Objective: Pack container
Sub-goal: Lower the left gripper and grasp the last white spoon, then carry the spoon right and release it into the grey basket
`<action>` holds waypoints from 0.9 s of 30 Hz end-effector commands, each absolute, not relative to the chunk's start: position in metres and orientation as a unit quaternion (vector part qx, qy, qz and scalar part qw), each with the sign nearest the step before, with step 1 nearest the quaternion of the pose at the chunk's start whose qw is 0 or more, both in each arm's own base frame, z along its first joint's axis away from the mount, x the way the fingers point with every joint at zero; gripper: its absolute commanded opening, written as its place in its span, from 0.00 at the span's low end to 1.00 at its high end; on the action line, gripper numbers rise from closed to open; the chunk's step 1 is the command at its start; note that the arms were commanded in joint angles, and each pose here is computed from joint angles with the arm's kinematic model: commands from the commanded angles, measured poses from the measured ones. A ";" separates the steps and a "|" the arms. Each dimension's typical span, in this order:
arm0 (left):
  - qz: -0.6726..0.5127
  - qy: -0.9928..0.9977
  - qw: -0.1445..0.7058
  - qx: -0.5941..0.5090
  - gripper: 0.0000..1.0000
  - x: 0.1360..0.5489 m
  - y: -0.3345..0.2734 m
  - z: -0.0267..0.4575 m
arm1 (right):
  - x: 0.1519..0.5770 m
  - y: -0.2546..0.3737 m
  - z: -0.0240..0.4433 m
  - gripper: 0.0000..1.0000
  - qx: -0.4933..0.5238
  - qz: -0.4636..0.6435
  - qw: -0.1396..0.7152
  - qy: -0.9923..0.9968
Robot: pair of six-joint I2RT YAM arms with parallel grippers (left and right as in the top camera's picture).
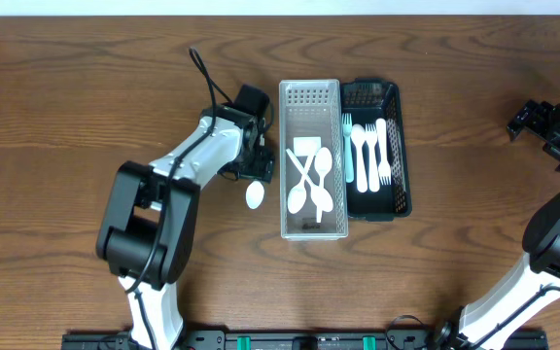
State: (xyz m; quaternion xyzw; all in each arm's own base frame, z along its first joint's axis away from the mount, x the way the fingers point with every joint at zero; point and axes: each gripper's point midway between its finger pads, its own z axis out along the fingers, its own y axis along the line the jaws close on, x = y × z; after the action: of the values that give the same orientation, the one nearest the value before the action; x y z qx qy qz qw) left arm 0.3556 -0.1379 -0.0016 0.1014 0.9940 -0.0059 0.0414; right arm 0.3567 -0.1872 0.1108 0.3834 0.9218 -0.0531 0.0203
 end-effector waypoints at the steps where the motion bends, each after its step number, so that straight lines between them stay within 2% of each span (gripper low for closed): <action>1: 0.007 0.995 0.029 0.098 0.86 0.351 -0.132 -0.010 | 0.358 -0.185 0.113 0.99 0.375 -0.055 0.024 0.925; 7: 0.007 0.995 0.031 0.097 0.86 0.352 -0.132 -0.010 | 0.358 -0.185 0.113 0.99 0.375 -0.055 0.024 0.925; 8: 0.007 0.995 0.031 0.097 0.80 0.352 -0.132 -0.010 | 0.358 -0.185 0.113 0.99 0.375 -0.055 0.024 0.925; 10: 0.007 0.995 0.031 0.097 0.58 0.352 -0.132 -0.010 | 0.358 -0.185 0.113 0.99 0.375 -0.055 0.024 0.925; 13: 0.007 0.995 0.031 0.097 0.44 0.352 -0.132 -0.010 | 0.358 -0.185 0.113 0.99 0.375 -0.055 0.024 0.925; 18: 0.007 0.995 0.031 0.097 0.14 0.352 -0.132 -0.010 | 0.358 -0.185 0.113 0.99 0.375 -0.055 0.024 0.925; 22: 0.006 0.995 0.037 0.095 0.06 0.357 -0.132 -0.006 | 0.358 -0.185 0.113 0.99 0.375 -0.055 0.024 0.925; 27: 0.000 0.995 0.060 0.084 0.06 0.375 -0.130 0.020 | 0.358 -0.185 0.113 0.99 0.375 -0.055 0.024 0.925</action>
State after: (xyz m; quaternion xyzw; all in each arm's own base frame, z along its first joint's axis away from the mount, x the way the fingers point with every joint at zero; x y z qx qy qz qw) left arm 0.3550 -0.1347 0.0017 0.0962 0.9949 -0.0031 0.0315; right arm 0.3567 -0.1872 0.1108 0.3834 0.9218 -0.0531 0.0203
